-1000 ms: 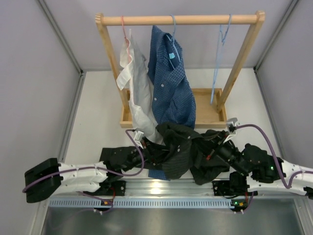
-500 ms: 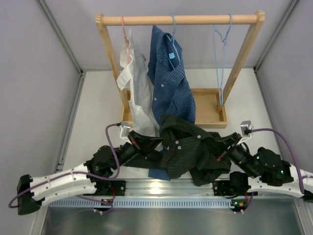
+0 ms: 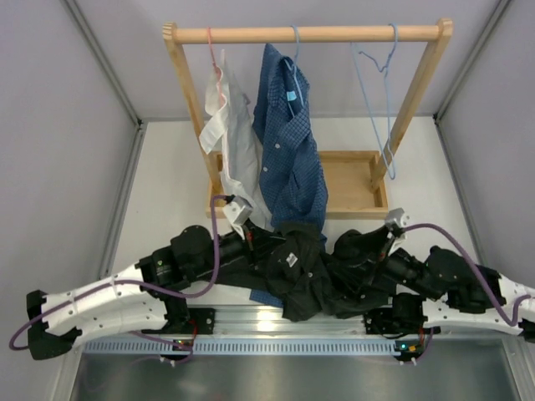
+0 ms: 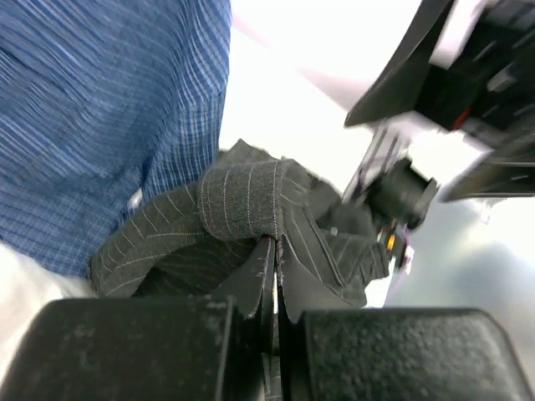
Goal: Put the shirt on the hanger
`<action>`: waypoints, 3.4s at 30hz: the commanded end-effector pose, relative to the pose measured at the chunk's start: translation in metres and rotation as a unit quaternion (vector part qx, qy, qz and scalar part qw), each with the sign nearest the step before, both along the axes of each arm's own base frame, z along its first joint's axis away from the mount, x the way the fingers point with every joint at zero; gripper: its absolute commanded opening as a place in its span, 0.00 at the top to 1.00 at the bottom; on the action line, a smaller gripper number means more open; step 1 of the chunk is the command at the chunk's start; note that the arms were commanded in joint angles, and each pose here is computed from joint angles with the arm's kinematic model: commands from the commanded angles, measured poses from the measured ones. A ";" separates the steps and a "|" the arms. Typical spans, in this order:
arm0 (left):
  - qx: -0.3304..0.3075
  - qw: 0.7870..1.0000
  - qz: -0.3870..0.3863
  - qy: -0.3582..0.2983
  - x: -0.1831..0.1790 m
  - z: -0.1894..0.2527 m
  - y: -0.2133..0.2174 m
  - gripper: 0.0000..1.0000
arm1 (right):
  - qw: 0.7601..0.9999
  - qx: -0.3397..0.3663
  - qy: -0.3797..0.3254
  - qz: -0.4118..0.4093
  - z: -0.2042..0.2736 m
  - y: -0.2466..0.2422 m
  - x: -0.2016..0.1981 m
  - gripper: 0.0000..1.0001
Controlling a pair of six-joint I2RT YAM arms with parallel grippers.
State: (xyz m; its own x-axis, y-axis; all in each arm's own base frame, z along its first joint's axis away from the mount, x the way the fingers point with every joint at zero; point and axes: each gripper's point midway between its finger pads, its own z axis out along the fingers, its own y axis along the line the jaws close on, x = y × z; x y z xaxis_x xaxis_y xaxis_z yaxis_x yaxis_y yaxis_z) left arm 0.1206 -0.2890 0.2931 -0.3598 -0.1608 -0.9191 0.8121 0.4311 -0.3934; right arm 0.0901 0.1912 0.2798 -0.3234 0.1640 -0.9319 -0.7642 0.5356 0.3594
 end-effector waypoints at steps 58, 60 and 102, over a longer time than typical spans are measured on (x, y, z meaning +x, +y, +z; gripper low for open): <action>0.048 0.998 -0.044 -0.022 -0.001 0.022 -0.028 0.02 | 0.952 -0.103 -0.008 -0.288 0.085 -0.048 0.069 1.00; 0.005 0.999 -0.011 0.034 0.005 0.015 -0.029 0.02 | 0.947 -0.110 -0.013 -0.300 0.083 -0.050 0.071 1.00; -0.157 0.956 0.042 0.243 0.004 -0.049 -0.034 0.14 | 0.931 -0.152 -0.029 -0.330 0.074 0.030 0.116 1.00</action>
State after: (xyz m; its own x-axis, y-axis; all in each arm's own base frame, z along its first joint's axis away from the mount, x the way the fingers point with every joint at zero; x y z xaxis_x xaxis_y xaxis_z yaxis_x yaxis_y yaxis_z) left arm 0.1164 -0.3208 0.2420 -0.7380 -0.4279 -0.5218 0.4597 0.2473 -0.8530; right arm 0.2022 0.2124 0.3262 -0.2245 -0.0581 -0.9727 -0.2394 0.9709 -0.0027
